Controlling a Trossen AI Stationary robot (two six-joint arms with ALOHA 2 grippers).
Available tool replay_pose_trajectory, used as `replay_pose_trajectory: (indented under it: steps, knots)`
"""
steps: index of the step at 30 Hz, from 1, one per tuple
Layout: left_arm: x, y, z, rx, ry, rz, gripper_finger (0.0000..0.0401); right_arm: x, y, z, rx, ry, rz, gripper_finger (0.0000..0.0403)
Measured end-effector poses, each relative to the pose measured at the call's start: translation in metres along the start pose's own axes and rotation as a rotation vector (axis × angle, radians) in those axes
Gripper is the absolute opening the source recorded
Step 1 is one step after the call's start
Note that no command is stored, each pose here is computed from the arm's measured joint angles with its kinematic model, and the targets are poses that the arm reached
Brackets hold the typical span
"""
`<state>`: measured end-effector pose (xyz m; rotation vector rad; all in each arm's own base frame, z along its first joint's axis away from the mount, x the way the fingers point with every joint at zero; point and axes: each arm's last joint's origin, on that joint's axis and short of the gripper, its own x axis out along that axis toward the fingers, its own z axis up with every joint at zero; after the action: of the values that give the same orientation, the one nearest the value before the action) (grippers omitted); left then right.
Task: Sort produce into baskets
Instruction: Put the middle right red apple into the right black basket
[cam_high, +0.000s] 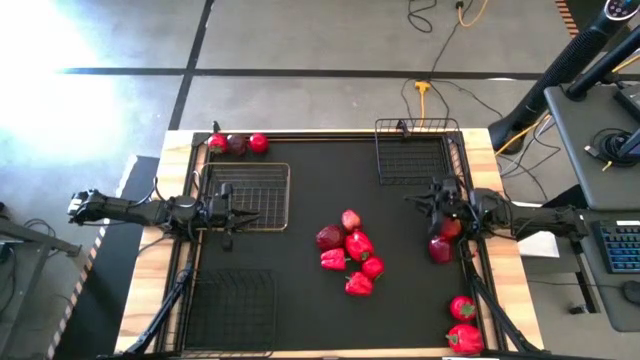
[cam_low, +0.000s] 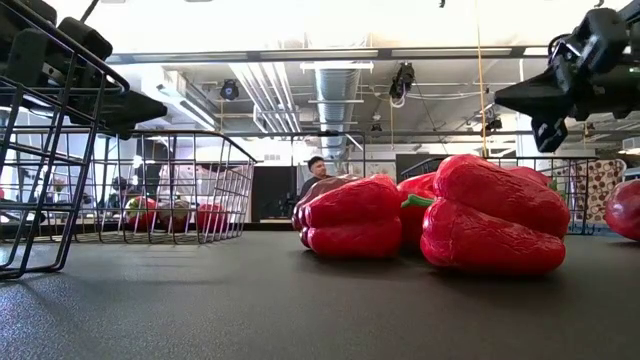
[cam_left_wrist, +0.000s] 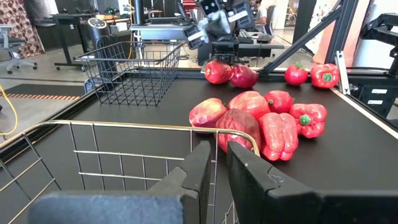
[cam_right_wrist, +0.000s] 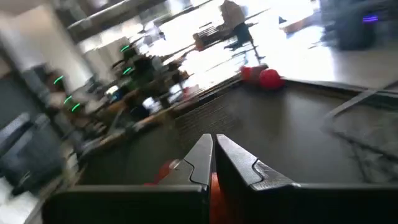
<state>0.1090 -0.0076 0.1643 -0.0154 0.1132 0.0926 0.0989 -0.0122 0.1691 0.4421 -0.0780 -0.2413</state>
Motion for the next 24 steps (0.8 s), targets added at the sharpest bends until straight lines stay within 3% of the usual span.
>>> replay_pose_trajectory:
  steps: [4, 9, 14, 18, 24]
  knots:
    - [0.0, 0.0, 0.0, 0.0, 0.0, 0.0, 0.0038, 0.0, 0.001, 0.006, 0.181, -0.084, -0.029, 0.0013]
    - [0.0, 0.0, 0.0, 0.0, 0.0, 0.0, 0.0038, 0.001, 0.0, 0.006, 0.227, -0.109, -0.076, 0.0013]
    - [0.0, 0.0, 0.0, 0.0, -0.001, 0.0, 0.0038, 0.006, 0.011, -0.004, 0.248, 0.062, 0.088, 0.0013]
    - [0.0, 0.0, 0.0, 0.0, -0.001, 0.0, 0.0038, 0.013, 0.033, -0.009, 0.244, 0.062, 0.186, 0.0013]
    - [0.0, 0.0, 0.0, -0.001, -0.002, -0.001, 0.0038, 0.02, 0.058, -0.03, 0.107, 0.062, 0.157, 0.0013]
